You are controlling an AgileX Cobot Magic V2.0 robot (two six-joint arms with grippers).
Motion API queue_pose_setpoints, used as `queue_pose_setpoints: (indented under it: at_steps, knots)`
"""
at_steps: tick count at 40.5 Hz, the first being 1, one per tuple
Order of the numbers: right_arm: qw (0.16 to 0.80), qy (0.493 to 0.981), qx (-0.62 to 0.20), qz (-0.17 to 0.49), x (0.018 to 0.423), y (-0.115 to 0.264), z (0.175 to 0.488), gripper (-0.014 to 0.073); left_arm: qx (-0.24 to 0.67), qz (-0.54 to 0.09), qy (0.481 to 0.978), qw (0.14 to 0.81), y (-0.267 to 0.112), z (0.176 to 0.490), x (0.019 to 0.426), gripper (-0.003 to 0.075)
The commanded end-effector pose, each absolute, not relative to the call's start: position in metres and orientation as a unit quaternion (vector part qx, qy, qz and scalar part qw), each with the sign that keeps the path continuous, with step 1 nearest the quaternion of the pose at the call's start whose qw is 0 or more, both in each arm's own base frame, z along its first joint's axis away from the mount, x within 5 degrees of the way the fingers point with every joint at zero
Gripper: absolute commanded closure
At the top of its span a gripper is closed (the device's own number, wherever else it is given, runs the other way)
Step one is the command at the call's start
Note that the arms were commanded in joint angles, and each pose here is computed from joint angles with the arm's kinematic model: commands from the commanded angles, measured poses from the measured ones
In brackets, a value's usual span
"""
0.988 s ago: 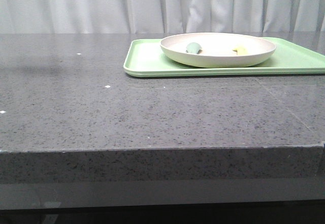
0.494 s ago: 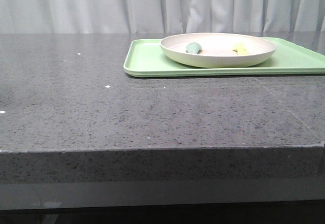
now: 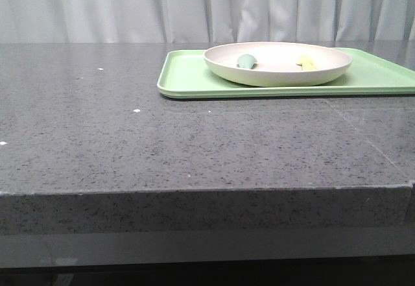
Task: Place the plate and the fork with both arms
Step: 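Lower the right gripper into the plate and grasp the yellow fork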
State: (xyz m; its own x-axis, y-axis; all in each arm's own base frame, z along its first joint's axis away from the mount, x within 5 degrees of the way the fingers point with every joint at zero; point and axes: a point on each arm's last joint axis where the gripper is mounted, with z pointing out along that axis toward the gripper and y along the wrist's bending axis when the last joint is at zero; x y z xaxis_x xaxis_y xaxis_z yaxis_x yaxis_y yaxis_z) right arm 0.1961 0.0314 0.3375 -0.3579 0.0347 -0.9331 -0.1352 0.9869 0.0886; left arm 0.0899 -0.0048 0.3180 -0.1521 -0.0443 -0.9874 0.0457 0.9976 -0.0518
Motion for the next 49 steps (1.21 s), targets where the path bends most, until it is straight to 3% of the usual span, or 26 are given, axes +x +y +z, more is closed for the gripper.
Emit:
queue_pose_setpoints:
  at_steps: [1, 14, 26, 49]
  knots:
    - [0.571, 0.815, -0.043, 0.089, 0.221, 0.043, 0.358, -0.0006, 0.001, -0.041, 0.713, 0.700, -0.005, 0.333, 0.083, 0.0738]
    - [0.445, 0.886, -0.033, 0.122, 0.327, 0.076, 0.362, -0.0006, 0.001, -0.041, 0.712, 0.701, -0.005, 0.333, 0.082, 0.0738]
    - [0.353, 0.928, -0.027, 0.120, 0.398, 0.096, 0.336, -0.0006, 0.001, -0.041, 0.712, 0.701, -0.005, 0.333, 0.082, 0.0738]
    - [0.332, 0.937, -0.019, 0.111, 0.433, 0.101, 0.296, -0.0006, 0.001, -0.041, 0.712, 0.701, -0.005, 0.333, 0.082, 0.0738]
